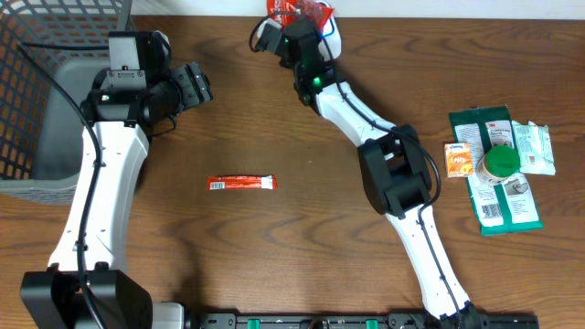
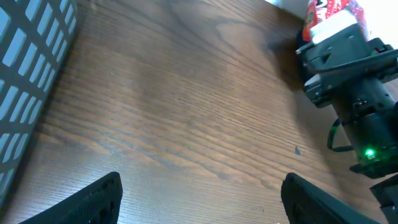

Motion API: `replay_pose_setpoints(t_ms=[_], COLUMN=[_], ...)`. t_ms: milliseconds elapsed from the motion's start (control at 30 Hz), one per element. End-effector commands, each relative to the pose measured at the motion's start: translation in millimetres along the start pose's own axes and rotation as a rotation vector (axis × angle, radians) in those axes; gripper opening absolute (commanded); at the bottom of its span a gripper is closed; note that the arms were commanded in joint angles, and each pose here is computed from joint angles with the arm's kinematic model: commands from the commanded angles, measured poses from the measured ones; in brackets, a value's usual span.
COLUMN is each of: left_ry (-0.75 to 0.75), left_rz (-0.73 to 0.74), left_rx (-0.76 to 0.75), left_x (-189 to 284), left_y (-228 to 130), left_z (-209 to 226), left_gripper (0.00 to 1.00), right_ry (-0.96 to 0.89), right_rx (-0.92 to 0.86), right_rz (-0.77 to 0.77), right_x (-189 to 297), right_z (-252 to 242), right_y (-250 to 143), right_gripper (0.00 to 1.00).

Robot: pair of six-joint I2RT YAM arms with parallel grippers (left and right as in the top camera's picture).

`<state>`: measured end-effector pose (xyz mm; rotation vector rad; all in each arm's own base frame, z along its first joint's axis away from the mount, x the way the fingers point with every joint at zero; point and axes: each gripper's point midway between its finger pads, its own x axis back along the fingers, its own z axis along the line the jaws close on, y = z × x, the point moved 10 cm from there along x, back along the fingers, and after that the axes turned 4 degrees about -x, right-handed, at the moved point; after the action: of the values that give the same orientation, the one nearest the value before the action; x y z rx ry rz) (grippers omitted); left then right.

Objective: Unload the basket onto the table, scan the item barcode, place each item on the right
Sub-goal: 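Hold the Hacks bag barcode against the scanner window with the right gripper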

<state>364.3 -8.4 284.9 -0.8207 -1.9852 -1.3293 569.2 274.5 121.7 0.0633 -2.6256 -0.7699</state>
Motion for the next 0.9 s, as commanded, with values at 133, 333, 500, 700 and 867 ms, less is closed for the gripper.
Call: replay_pose_setpoints(t_ms=[133,333,500,700,867], left_ry=[0.003,0.004,0.004,0.005,0.006], left_rz=[-0.015,-0.014,-0.011,-0.009,-0.009], left_rx=[-0.013,-0.013,-0.013,-0.012,-0.012], left_x=[4.7,4.7,4.7,4.7,4.7], left_y=[2.0,1.9,1.5,1.2,1.1], left_z=[-0.1,-0.1,0.0,0.2,0.2], left_gripper=[0.82,0.82,0.82,0.82,0.82], right_ry=[-0.041,-0.112,-0.134,-0.183,-0.172], right_rx=[-0.144,-0.169,-0.211,-0.374,-0.448], right_rz=[-0.042,-0.095,-0.118,-0.191,-0.197], right_x=[0.7,3.2,9.4,35.1,75.2], right_z=[-20.3,-32.7,-43.6,-84.9,-127.3], right_y=[2.5,11.2,19.0,43.4,66.4], right_gripper=[0.01,0.01,0.01,0.01,0.01])
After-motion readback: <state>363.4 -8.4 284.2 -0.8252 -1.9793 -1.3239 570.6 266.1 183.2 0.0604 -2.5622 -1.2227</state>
